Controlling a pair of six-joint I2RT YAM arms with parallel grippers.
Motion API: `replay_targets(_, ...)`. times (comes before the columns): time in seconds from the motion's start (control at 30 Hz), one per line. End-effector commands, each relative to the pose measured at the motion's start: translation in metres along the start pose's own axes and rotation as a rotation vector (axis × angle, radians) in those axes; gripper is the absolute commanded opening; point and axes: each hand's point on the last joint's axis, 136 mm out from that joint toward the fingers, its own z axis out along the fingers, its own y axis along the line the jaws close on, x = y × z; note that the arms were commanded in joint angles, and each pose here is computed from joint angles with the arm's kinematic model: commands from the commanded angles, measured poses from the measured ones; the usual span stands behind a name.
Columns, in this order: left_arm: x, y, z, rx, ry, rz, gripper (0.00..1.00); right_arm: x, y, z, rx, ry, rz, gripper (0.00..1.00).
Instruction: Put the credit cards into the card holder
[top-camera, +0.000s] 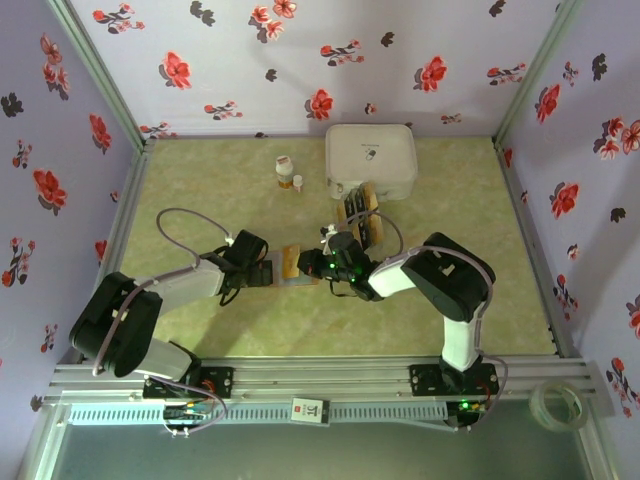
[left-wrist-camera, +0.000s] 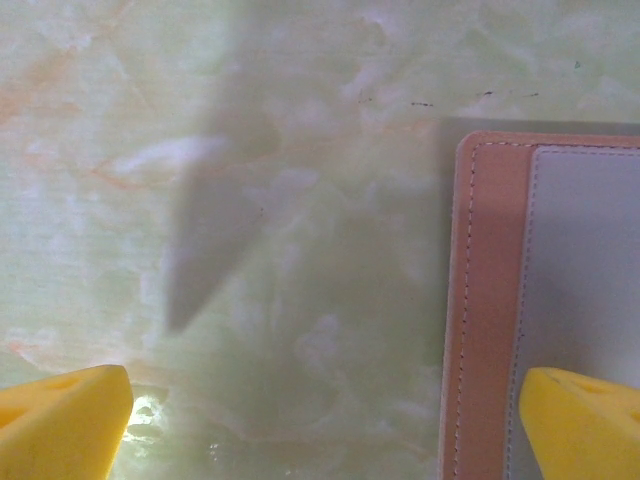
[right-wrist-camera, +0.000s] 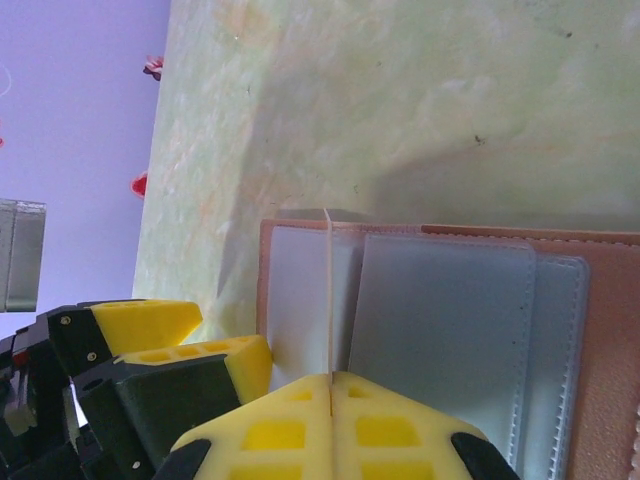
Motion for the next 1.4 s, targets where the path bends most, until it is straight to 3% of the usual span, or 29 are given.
replay_targets(0.0,0.008,0.007,0.004,-0.041,0.012,0.004,1.00,-0.002,0.008,0.004,-0.028,-0.018,-0.004,0.00)
replay_targets(1.37,0.008,0.005,0.004,-0.037,0.009,0.012,1.00,0.012,-0.015,-0.001,0.019,-0.017,0.069,0.00)
